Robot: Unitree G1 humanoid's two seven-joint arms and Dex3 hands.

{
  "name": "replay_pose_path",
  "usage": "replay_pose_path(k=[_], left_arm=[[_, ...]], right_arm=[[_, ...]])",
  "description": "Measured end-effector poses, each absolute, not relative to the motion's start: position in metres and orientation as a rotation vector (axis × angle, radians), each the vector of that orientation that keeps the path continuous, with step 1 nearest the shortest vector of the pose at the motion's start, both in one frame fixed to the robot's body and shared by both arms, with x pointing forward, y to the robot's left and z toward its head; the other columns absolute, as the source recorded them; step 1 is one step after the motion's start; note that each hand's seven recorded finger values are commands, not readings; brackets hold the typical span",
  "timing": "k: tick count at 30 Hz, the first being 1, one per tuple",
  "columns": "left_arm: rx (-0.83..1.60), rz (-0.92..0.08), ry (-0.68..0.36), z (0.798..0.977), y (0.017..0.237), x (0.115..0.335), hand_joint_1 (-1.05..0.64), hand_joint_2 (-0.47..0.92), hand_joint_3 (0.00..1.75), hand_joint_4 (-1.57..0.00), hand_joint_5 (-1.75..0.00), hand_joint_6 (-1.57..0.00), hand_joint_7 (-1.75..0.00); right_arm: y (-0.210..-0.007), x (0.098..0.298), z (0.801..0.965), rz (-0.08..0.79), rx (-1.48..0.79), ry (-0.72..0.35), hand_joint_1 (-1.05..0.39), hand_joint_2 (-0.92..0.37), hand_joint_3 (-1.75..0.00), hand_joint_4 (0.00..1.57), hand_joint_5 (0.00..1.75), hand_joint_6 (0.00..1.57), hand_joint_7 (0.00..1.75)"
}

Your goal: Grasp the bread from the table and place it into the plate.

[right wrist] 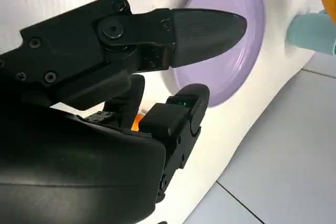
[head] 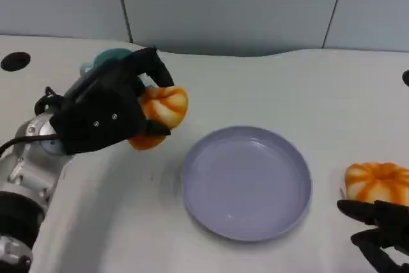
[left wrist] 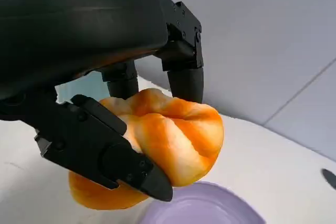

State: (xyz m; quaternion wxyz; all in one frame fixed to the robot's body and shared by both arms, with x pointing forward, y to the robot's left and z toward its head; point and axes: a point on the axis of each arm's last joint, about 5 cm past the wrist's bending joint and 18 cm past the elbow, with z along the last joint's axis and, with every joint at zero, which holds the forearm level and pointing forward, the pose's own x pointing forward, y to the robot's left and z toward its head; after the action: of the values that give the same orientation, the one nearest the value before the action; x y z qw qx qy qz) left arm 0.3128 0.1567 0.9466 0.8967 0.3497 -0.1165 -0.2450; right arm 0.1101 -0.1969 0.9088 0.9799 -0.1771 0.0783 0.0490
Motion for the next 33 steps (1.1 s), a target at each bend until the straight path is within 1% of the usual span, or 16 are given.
replay_pose_path(k=[6, 10, 14, 18, 21, 24, 25, 27, 28, 29, 31, 32, 33], left_arm=[[0.713, -0.63, -0.287, 0.952, 0.129, 0.315, -0.13, 0.85, 0.06, -0.89, -1.75, -0.69, -1.75], [0.729, -0.757, -0.316, 0.957, 0.101, 0.315, -0.13, 0.83, 0.06, -0.89, -1.75, -0.68, -1.75], [0.746, -0.856, -0.304, 0.95, 0.076, 0.31, -0.1, 0.82, 0.06, -0.88, -1.75, -0.67, -1.75], [0.812, -0.925, -0.277, 0.943, 0.059, 0.306, -0.07, 0.82, 0.06, -0.88, -1.75, -0.66, -1.75], [0.85, -0.966, -0.246, 0.935, 0.049, 0.303, -0.06, 0.83, 0.07, -0.85, -1.75, -0.64, -1.75], [0.885, -0.991, -0.227, 0.927, 0.047, 0.302, -0.06, 0.84, 0.09, -0.78, -1.75, -0.6, -1.75], [0.899, -1.004, -0.222, 0.925, 0.047, 0.303, -0.07, 0.84, 0.09, -0.73, -1.75, -0.56, -1.75], [0.918, -1.022, -0.222, 0.924, 0.047, 0.304, -0.2, 0.82, 0.07, -0.43, -1.71, -0.35, -1.68], [0.939, -1.033, -0.224, 0.925, 0.046, 0.305, -0.23, 0.82, 0.06, -0.34, -1.71, -0.3, -1.65], [0.975, -1.058, -0.222, 0.928, 0.046, 0.307, -0.32, 0.82, 0.03, -0.28, -1.53, -0.3, -1.38], [1.04, -1.098, -0.225, 0.933, 0.048, 0.31, -0.43, 0.83, 0.01, -0.24, -1.14, -0.41, -0.83], [1.072, -1.118, -0.236, 0.935, 0.049, 0.311, -0.51, 0.83, 0.0, -0.15, -0.81, -0.42, -0.44], [1.116, -1.142, -0.251, 0.938, 0.05, 0.312, -0.54, 0.84, 0.0, -0.14, -0.66, -0.44, -0.28]], right_arm=[[-0.195, 0.111, 0.909, 0.105, -0.357, 0.156, -0.32, -0.92, -0.42, 0.47, 0.76, 0.71, 0.01], [-0.194, 0.112, 0.909, 0.108, -0.366, 0.155, -0.34, -0.92, -0.42, 0.49, 0.74, 0.72, 0.01], [-0.194, 0.112, 0.909, 0.111, -0.371, 0.156, -0.34, -0.92, -0.42, 0.52, 0.73, 0.72, 0.01], [-0.193, 0.112, 0.908, 0.115, -0.378, 0.151, -0.35, -0.92, -0.4, 0.53, 0.73, 0.73, 0.02], [-0.191, 0.112, 0.908, 0.119, -0.38, 0.147, -0.37, -0.92, -0.4, 0.54, 0.72, 0.72, 0.01], [-0.19, 0.112, 0.907, 0.124, -0.377, 0.149, -0.38, -0.92, -0.4, 0.54, 0.71, 0.72, 0.01], [-0.189, 0.111, 0.907, 0.125, -0.376, 0.151, -0.38, -0.92, -0.4, 0.54, 0.71, 0.72, 0.01], [-0.189, 0.111, 0.907, 0.128, -0.375, 0.153, -0.38, -0.92, -0.39, 0.55, 0.7, 0.72, 0.01], [-0.189, 0.111, 0.907, 0.128, -0.374, 0.153, -0.38, -0.92, -0.39, 0.55, 0.7, 0.72, 0.01], [-0.188, 0.111, 0.907, 0.129, -0.375, 0.153, -0.38, -0.92, -0.39, 0.55, 0.7, 0.72, 0.01], [-0.188, 0.111, 0.907, 0.128, -0.376, 0.153, -0.37, -0.92, -0.4, 0.55, 0.7, 0.72, 0.01], [-0.188, 0.11, 0.907, 0.128, -0.376, 0.154, -0.37, -0.92, -0.4, 0.55, 0.69, 0.72, 0.01], [-0.188, 0.11, 0.906, 0.128, -0.376, 0.155, -0.37, -0.92, -0.4, 0.55, 0.69, 0.72, 0.01]])
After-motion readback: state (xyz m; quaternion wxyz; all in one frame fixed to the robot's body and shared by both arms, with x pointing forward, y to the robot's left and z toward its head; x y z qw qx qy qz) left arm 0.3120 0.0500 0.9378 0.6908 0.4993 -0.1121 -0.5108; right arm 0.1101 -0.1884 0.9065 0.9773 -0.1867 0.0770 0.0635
